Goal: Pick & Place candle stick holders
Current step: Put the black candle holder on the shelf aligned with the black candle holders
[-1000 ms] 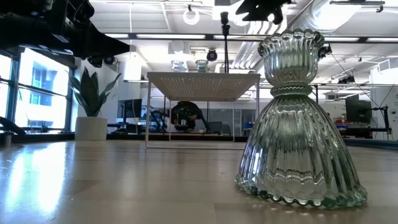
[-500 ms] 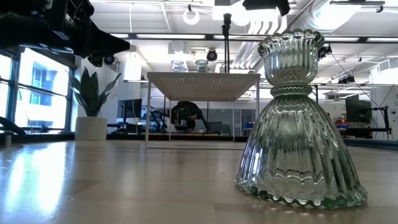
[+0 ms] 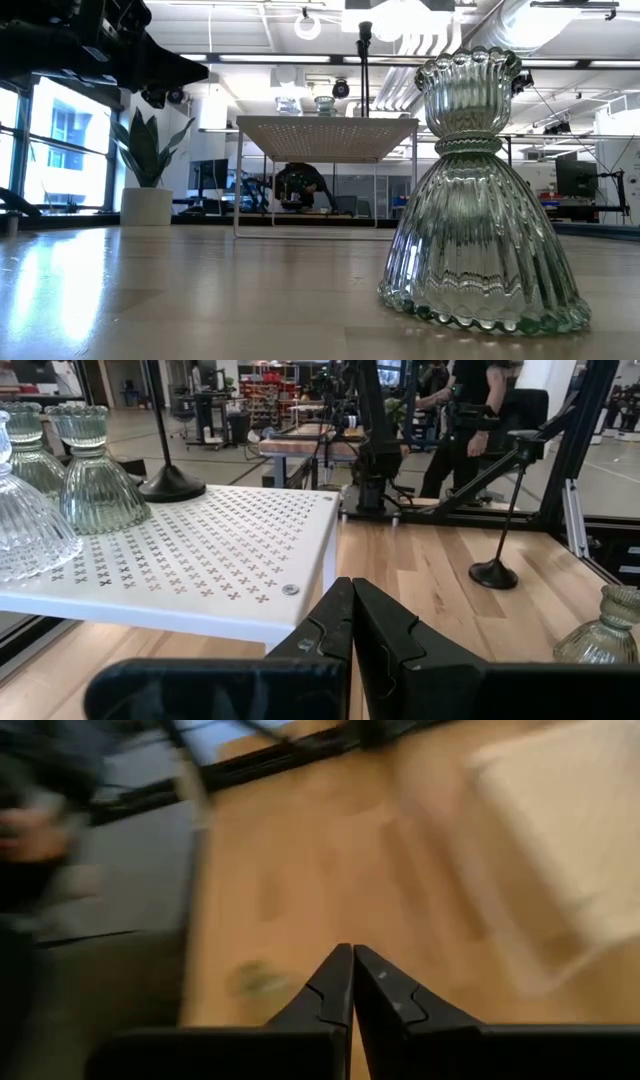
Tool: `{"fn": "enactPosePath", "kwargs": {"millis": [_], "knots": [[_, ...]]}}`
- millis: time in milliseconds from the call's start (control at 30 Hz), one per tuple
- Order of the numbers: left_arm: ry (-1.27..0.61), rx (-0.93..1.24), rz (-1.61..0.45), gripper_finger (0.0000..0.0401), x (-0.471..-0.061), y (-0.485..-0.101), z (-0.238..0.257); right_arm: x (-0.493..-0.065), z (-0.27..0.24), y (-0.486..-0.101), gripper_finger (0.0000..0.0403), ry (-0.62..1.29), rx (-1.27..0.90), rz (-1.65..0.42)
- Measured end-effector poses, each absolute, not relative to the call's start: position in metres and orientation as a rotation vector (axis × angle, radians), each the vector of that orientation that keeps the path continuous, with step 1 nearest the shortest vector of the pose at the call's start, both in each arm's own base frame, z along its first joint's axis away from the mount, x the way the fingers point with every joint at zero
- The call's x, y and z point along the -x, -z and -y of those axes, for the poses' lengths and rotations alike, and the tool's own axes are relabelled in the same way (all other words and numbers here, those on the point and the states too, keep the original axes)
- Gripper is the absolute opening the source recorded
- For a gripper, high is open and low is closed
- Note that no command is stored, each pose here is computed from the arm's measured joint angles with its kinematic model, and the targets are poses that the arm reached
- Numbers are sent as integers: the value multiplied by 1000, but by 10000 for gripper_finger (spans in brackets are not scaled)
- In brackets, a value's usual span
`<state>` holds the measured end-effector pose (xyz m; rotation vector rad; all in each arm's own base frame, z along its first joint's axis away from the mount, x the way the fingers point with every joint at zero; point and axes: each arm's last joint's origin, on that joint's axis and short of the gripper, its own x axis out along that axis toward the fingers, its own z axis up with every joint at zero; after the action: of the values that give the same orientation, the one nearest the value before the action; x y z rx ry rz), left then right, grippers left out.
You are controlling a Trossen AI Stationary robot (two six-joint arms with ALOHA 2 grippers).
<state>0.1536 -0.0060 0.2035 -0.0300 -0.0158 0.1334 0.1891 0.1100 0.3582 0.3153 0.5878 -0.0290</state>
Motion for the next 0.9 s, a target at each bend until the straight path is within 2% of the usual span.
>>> {"fn": "enactPosePath", "kwargs": {"millis": [233, 367, 467, 667, 767, 900], "knots": [[-133, 30, 15, 1, -154, -203, 6, -165, -176, -362, 1, -54, -670, -716], [-132, 30, 15, 1, -154, -203, 6, -151, -199, -342, 0, 109, -794, -875], [-132, 29, 11, 1, -154, -203, 6, -139, -211, -325, 0, 244, -801, -966], [-132, 31, 6, 1, -154, -202, 6, -120, -236, -302, 3, 365, -801, -958], [-132, 31, 8, 1, -154, -203, 6, -117, -245, -292, 23, 411, -810, -975], [-131, 33, 8, 1, -154, -203, 6, -119, -247, -281, 83, 474, -746, -984]]}}
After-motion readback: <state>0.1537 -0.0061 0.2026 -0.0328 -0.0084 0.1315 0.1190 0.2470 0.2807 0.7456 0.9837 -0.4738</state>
